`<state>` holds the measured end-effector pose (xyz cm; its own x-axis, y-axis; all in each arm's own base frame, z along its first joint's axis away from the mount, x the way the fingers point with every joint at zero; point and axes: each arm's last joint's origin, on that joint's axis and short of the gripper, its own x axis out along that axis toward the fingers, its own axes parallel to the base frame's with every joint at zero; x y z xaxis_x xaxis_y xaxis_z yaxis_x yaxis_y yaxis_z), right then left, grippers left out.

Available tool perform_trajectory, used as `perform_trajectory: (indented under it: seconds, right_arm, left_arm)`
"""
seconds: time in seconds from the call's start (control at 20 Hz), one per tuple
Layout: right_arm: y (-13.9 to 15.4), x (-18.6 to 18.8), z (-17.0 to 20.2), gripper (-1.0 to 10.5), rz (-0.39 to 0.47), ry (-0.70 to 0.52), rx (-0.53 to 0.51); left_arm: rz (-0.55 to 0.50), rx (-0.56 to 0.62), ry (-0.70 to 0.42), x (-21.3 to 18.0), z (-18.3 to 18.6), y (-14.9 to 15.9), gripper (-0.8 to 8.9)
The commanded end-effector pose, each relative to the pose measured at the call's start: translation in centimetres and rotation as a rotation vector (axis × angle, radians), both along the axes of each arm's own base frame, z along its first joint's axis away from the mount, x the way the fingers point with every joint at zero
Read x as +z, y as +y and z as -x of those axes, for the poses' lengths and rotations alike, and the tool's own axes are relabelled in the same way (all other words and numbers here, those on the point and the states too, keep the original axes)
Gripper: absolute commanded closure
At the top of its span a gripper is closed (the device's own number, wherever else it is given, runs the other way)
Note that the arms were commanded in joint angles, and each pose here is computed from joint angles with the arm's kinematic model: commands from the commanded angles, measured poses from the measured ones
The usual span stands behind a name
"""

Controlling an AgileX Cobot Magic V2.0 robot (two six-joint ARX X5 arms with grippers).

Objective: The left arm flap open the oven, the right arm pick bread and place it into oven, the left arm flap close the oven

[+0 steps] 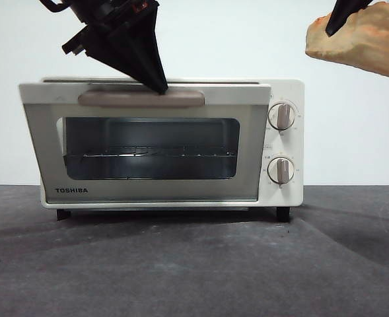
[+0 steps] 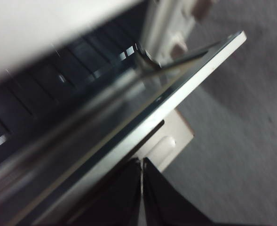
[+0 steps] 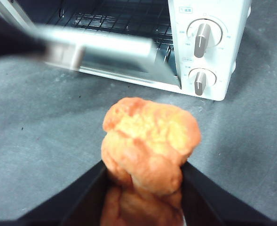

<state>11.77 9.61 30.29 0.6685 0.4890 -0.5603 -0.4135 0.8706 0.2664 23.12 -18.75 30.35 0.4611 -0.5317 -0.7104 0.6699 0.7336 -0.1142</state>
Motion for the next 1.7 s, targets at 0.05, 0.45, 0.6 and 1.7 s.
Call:
perform_trajectory:
  seconds: [0.05,0.45,0.6,1.7]
  right_arm:
    - [0.1,0.7,0.1,7.4,-0.006,-0.029,0.017]
    - [0.2,0.7,0.0,7.4,0.004,-0.037,0.026]
    - [0.2,0.7,0.0,7.4,0.004,-0.037,0.026]
    - [5.6,-2.1,-5.0,7.4,-0.07,0.05,0.149]
  left_arm:
    - [-0.065,-0.001,0.075,-1.5,0.3,-0.7,7.98]
    - [-0.134,-0.046,0.188,-2.2,2.7,-1.9,7.98]
    - [-0.142,-0.055,0.198,-2.2,3.1,-2.1,7.98]
    - [0.084,0.334,-0.021,0.0,11.4,12.6,7.99]
